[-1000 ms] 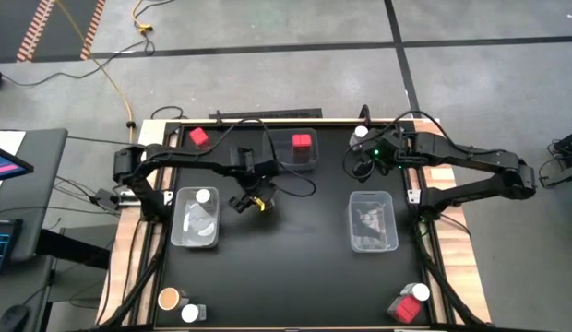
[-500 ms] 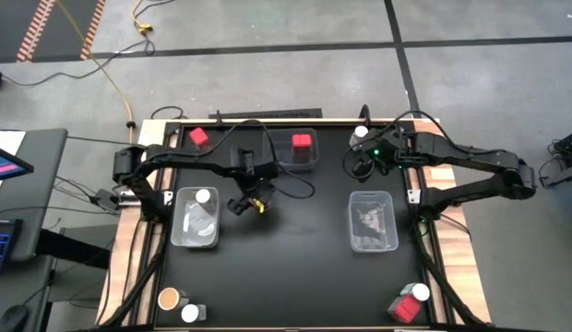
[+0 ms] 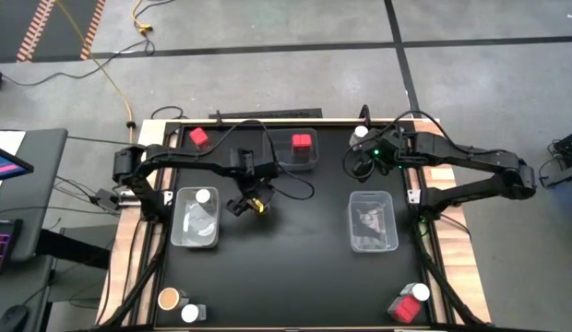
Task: Sort spices by type
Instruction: Put the top left gold seasoning bottle into the transparent bin
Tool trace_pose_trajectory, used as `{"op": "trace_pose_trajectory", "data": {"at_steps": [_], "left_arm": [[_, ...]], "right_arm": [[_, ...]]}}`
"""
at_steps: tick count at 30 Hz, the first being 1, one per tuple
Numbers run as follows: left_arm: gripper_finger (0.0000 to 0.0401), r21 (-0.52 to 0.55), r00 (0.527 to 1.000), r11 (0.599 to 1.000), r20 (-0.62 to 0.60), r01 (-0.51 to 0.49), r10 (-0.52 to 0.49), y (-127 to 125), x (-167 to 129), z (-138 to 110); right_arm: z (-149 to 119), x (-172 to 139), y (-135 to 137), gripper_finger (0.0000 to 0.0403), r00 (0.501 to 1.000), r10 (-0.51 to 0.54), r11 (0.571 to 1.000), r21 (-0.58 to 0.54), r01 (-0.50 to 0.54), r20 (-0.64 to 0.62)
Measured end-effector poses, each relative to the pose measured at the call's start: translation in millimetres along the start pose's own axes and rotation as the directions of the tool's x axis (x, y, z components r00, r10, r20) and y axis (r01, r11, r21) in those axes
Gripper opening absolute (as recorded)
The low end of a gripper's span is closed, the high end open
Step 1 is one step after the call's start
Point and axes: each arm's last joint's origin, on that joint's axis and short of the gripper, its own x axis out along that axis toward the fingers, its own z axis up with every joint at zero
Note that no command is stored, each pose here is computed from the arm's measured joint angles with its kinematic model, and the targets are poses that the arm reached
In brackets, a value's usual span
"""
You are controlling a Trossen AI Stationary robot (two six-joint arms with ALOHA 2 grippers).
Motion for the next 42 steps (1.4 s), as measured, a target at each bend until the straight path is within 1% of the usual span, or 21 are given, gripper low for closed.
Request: {"op": "trace_pose_trajectory", "data": {"at_steps": [6,14,18,21,24,27,31,33,38,42], "left_arm": [[0.0274,0.0,1.0,1.0,-0.004,-0.004,0.004,0,0,0],[0.0274,-0.005,0.999,0.999,-0.034,-0.033,0.033,1,0,-1],[0.0274,-0.021,0.999,0.999,-0.035,-0.034,0.033,1,0,-1],[0.0285,-0.027,0.999,0.999,-0.036,-0.033,0.032,1,0,-1],[0.0307,-0.028,0.999,0.999,-0.034,-0.034,0.033,1,-1,-1],[0.0327,-0.003,0.999,0.999,-0.035,-0.035,0.034,1,-1,-1],[0.0336,0.019,0.996,0.998,-0.062,-0.064,0.065,2,-1,-2],[0.0335,-0.001,0.993,0.996,-0.085,-0.086,0.086,2,-3,-3],[0.0335,-0.086,0.991,0.99,-0.072,-0.116,0.11,5,-15,1],[0.0334,-0.167,0.993,0.98,-0.063,-0.108,0.098,5,-25,3]], "right_arm": [[0,0,0,0.0333,1.0,0.0,1.0,0.0,0.0,0.0],[0,0,0,0.0333,1.0,0.0,1.0,0.0,0.0,0.0],[0,0,0,0.0333,1.0,0.0,1.0,0.0,0.0,0.0],[0,0,0,0.0333,1.0,0.0,1.0,0.0,0.0,0.0],[0,0,0,0.0333,1.0,0.0,1.0,0.0,0.0,0.0],[0,0,0,0.0333,1.0,0.0,1.0,0.001,0.0,0.0],[0,1,1,0.0333,1.0,0.0,1.0,0.001,0.0,0.0],[1,2,2,0.0333,1.0,0.002,1.0,0.001,-0.002,0.001],[4,5,6,0.0333,0.999,0.039,0.999,-0.002,-0.039,0.01],[5,6,13,0.0333,0.997,0.066,0.995,-0.077,-0.064,0.027]]}}
